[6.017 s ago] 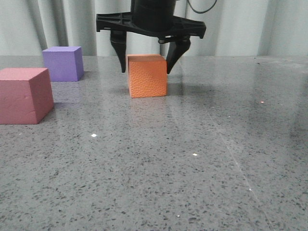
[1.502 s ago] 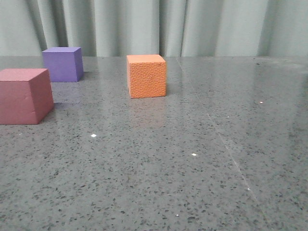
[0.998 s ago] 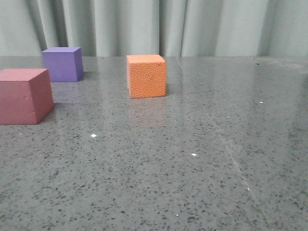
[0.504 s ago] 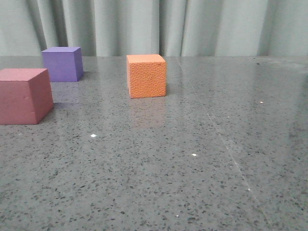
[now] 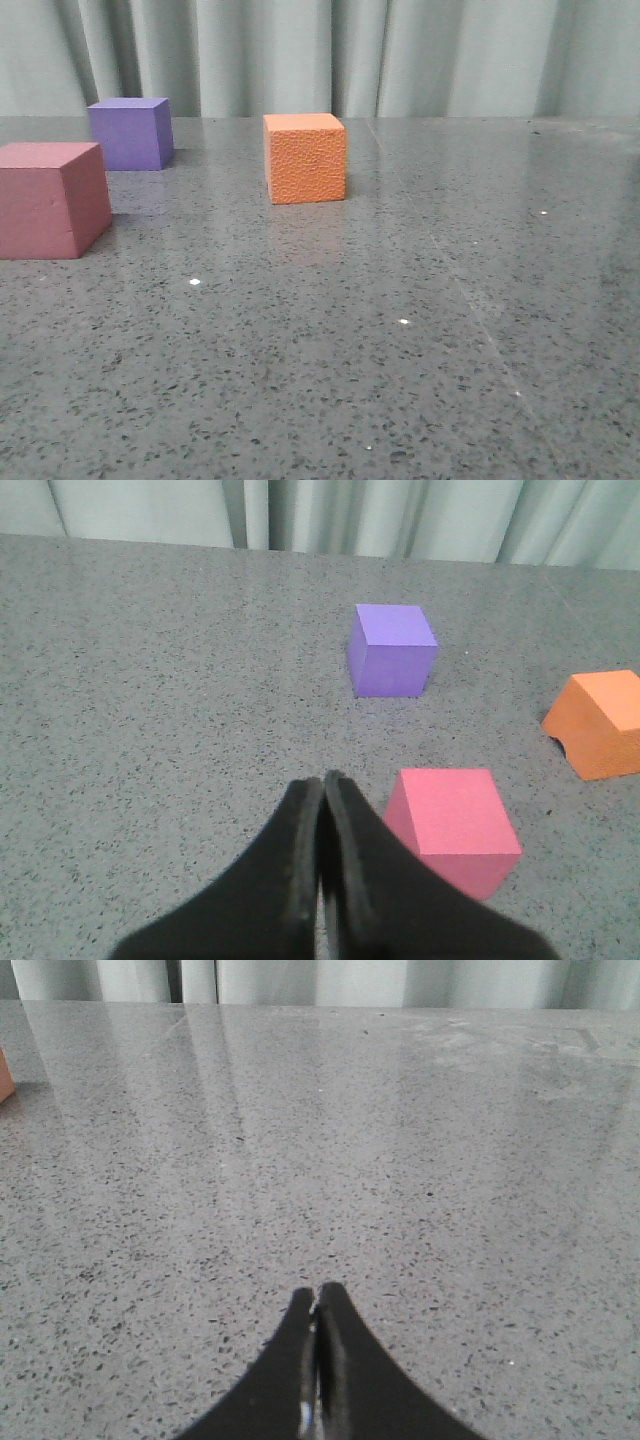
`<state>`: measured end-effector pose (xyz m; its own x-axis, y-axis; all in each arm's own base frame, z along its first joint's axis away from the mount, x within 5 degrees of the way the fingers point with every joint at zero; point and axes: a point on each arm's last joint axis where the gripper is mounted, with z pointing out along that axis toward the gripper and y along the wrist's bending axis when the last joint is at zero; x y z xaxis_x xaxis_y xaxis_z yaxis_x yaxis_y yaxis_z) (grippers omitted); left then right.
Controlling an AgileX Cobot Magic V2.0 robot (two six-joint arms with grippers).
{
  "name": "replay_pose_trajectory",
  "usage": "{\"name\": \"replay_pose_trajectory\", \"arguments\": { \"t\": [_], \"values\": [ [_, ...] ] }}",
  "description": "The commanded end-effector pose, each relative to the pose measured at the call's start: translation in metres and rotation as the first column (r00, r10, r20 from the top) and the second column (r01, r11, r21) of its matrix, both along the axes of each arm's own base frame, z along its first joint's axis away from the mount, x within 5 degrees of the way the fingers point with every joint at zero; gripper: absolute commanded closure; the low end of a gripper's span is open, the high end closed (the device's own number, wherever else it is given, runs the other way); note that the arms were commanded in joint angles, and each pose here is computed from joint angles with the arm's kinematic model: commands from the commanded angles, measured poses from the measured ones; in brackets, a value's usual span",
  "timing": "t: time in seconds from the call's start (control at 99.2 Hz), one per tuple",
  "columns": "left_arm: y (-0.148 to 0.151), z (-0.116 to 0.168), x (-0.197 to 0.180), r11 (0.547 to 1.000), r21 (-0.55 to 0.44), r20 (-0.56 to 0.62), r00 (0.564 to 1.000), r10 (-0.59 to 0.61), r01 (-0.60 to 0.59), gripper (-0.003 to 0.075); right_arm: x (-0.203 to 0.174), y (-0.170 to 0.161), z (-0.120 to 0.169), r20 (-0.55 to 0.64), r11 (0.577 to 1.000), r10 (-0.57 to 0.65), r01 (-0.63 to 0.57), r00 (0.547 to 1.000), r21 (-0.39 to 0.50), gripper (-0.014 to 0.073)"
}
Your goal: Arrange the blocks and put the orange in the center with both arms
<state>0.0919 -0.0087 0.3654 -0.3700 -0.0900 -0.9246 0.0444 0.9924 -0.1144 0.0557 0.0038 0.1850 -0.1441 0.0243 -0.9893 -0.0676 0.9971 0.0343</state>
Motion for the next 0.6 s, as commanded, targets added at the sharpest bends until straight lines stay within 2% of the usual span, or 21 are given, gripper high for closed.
{"name": "replay_pose_trajectory", "arguments": {
  "t": [0.0, 0.302, 0.393, 0.484, 0.534, 0.595],
  "values": [
    [-0.003, 0.020, 0.012, 1.000, -0.023, 0.050, 0.999, -0.003, 0.005, 0.0739, -0.002, 0.000, 0.014, 0.124, 1.000, -0.002, 0.002, 0.992, -0.001, 0.0662],
    [-0.004, 0.019, 0.023, 1.000, -0.020, 0.028, 1.000, -0.004, 0.005, 0.0738, -0.002, 0.000, 0.014, 0.124, 1.000, -0.002, 0.002, 0.992, -0.001, 0.0662],
    [-0.004, 0.019, 0.023, 1.000, -0.020, 0.028, 1.000, -0.004, 0.005, 0.0717, -0.002, 0.000, 0.014, 0.124, 1.000, -0.002, 0.002, 0.992, -0.001, 0.0662],
    [-0.004, 0.019, 0.023, 1.000, -0.020, 0.028, 1.000, -0.004, 0.005, 0.0607, -0.002, 0.000, 0.014, 0.124, 1.000, -0.002, 0.002, 0.992, -0.001, 0.0662],
    [-0.004, 0.019, 0.023, 1.000, -0.020, 0.028, 1.000, -0.004, 0.005, 0.0503, -0.002, 0.000, 0.014, 0.124, 1.000, -0.002, 0.002, 0.992, -0.001, 0.0662],
    [-0.004, 0.019, 0.023, 1.000, -0.017, 0.029, 1.000, -0.004, 0.004, 0.0331, -0.002, 0.000, 0.014, 0.124, 1.000, -0.002, 0.002, 0.992, -0.001, 0.0662]
  ]
}}
